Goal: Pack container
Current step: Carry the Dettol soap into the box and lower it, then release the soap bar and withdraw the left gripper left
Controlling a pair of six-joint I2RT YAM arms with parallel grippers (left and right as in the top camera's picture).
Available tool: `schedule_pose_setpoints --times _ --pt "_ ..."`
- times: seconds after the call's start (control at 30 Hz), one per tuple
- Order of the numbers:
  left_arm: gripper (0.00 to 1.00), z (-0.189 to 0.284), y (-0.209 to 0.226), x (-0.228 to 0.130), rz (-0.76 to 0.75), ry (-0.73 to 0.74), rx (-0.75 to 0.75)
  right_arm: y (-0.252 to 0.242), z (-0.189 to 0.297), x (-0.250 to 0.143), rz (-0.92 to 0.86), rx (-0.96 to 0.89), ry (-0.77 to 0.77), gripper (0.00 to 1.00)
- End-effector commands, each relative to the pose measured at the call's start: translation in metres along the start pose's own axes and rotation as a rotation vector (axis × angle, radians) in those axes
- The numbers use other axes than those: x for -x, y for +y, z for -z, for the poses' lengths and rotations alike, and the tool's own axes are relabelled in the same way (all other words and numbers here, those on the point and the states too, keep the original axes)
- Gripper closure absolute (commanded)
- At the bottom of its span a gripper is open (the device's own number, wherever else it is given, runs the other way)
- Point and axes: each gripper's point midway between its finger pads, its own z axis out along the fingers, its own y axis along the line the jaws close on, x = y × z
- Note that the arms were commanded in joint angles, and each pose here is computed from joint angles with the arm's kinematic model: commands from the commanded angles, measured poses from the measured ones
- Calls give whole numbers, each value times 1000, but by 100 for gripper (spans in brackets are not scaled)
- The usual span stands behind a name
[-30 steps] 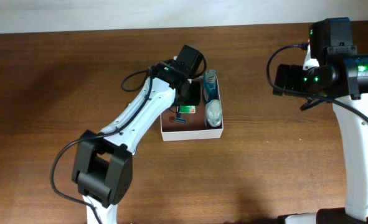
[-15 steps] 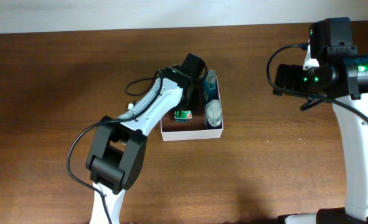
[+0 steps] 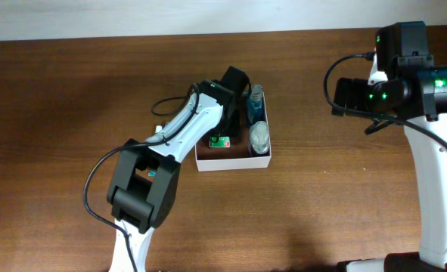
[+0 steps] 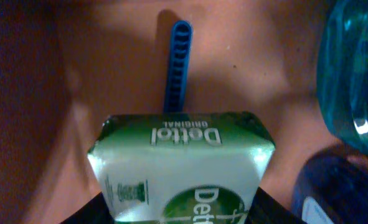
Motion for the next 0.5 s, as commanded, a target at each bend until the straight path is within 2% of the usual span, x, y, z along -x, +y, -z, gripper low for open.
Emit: schedule_pose_setpoints --times 0.0,0.07,0.33,0.47 --pt "48 22 0 16 18 -41 -24 -5 7 3 -14 -12 -28 1" --pt "41 27 0 16 -1 -47 -27 -5 7 3 -14 -12 -28 2" --pt "40 51 0 21 -21 -89 -47 -5 7 3 -14 -12 -28 2" --pt "41 98 11 37 -28 -207 -38 -5 7 3 -14 -12 -28 2"
